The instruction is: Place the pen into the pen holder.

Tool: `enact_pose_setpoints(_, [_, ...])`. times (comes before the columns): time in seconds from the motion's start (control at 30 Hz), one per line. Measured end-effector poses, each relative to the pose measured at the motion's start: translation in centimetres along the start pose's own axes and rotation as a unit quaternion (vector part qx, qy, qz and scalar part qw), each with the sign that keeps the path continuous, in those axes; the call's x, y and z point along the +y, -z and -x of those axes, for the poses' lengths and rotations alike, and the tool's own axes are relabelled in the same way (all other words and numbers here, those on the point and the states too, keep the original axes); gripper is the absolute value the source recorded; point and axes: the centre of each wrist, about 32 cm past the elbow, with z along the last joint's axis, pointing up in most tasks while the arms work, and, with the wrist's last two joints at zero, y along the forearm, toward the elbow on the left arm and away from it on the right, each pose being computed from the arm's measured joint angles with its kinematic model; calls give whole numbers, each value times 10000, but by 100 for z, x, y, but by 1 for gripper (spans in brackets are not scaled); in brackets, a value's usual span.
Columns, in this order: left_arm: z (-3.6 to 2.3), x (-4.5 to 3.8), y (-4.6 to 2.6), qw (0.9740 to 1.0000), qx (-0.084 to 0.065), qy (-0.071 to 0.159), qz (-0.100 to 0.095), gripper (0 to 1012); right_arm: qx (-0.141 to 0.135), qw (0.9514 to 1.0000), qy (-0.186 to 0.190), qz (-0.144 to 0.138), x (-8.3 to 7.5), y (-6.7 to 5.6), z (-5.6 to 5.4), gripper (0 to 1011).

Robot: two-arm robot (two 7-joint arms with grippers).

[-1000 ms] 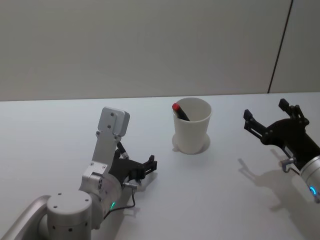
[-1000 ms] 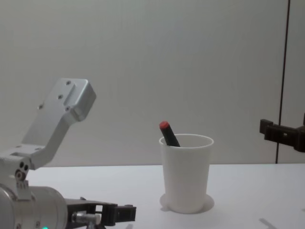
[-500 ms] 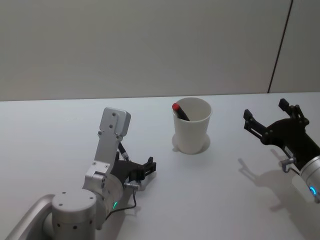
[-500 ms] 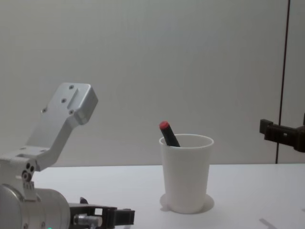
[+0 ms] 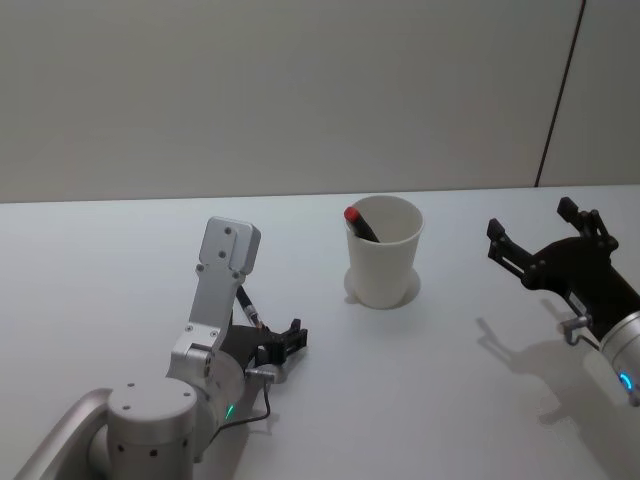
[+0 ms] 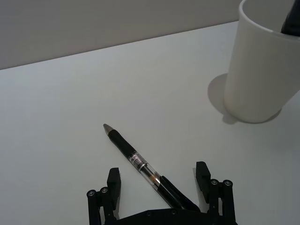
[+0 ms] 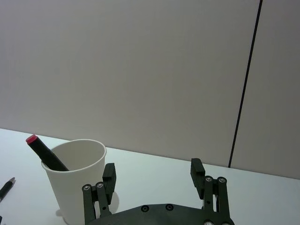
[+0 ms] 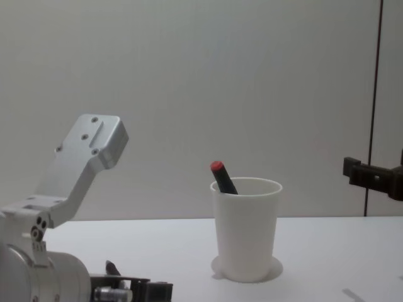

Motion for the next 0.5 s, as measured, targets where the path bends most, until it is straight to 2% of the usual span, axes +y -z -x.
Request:
enact_pose_setpoints(0.33, [7,3,-5,10000,-3,-42,-35,996,0,10000,0,0,0,0,0,1001])
enact_pose_setpoints(0.5, [8,4,-4,10000,-4,-53,-45,891,0,10000,0,0,0,0,0,1001])
